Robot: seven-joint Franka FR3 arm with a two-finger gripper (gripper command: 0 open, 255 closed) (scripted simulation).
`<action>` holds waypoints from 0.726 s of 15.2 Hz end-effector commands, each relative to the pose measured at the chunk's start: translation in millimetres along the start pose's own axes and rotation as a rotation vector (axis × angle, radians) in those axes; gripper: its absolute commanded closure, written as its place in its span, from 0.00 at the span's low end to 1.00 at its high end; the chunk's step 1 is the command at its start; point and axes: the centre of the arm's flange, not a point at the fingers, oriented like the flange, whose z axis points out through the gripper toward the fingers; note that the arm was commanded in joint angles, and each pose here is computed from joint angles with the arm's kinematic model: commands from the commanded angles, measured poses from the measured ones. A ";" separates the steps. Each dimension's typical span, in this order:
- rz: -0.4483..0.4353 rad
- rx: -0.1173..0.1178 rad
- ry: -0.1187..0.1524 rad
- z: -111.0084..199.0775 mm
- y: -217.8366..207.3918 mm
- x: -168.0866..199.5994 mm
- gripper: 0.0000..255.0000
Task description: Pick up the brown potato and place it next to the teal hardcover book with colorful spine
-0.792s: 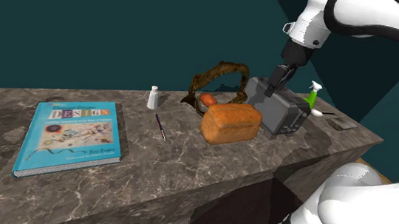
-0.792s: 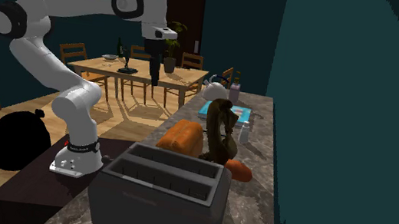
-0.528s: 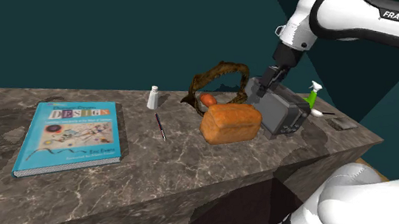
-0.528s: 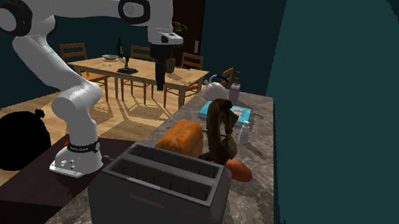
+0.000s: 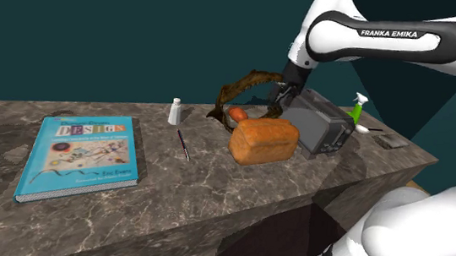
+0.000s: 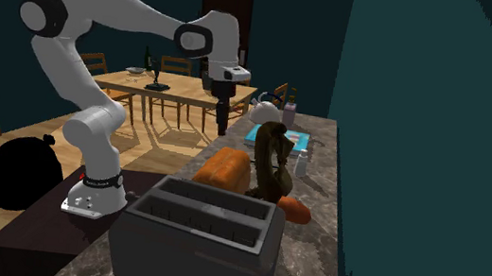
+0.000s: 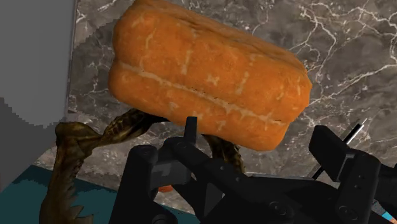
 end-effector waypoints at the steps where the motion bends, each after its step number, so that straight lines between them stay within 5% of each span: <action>1: 0.027 -0.005 0.005 16.4 4.5 16.9 0.00; 11: 0.159 -0.028 0.023 98.0 38.3 111.3 0.00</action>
